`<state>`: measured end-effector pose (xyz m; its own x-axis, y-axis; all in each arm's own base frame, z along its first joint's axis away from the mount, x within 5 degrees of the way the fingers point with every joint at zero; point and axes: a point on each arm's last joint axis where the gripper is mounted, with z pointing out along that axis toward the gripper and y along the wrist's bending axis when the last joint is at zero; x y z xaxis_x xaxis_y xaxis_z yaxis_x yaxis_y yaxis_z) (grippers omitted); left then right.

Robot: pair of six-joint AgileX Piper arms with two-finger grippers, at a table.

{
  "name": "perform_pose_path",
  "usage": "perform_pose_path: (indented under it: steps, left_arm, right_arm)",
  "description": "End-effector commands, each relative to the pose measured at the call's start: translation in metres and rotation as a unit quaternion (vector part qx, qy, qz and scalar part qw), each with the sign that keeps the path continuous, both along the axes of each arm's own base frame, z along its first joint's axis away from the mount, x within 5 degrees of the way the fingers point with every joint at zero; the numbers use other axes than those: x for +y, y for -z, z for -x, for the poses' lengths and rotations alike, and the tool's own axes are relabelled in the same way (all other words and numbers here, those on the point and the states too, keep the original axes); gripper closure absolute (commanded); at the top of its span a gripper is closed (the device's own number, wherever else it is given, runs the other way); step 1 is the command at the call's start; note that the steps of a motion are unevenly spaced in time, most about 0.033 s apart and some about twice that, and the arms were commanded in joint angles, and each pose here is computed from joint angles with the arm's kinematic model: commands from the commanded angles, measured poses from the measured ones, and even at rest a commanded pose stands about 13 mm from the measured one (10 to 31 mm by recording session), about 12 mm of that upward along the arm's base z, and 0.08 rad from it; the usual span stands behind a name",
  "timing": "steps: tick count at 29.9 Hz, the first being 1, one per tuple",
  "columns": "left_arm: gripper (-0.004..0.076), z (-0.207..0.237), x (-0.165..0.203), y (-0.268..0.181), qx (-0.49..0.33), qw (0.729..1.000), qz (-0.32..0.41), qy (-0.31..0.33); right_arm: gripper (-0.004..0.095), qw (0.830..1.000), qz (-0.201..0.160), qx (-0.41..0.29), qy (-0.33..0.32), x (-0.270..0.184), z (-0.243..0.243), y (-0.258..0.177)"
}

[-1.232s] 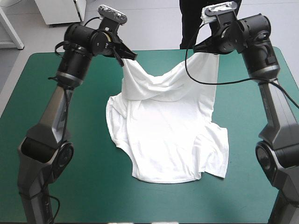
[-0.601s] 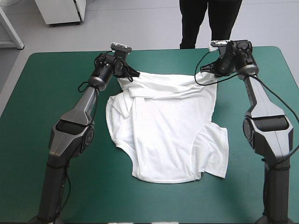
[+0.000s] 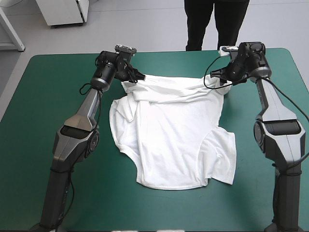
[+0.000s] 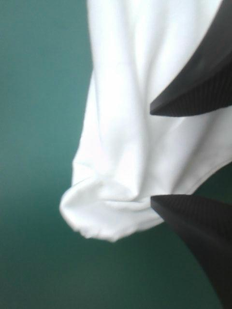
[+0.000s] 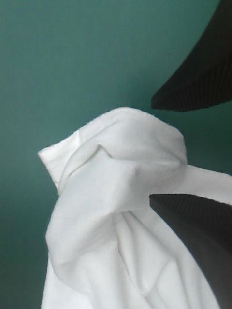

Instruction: Fold the cloth

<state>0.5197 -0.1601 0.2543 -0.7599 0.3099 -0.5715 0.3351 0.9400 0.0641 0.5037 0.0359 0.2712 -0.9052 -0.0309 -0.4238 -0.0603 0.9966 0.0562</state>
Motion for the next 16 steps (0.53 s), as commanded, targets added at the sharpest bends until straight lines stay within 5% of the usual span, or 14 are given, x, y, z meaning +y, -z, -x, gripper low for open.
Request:
perform_pose_path:
  steps: [1, 10, 16]
  left_arm:
    - [0.0317, 0.025, 0.007, -0.076, -0.047, 0.999, 0.004, 0.014]
    - [0.0317, 0.052, 0.017, -0.134, -0.094, 0.995, 0.010, 0.007]
    - [0.0317, 0.079, 0.028, -0.128, -0.024, 0.999, -0.025, 0.001]
  right_arm:
    - [0.0409, 0.998, -0.008, -0.070, 0.004, -0.005, 0.021, -0.066]
    - [0.0443, 0.993, -0.028, -0.112, -0.004, -0.004, 0.042, -0.109]
    - [0.0456, 0.991, -0.032, -0.128, -0.004, -0.005, 0.051, -0.123]
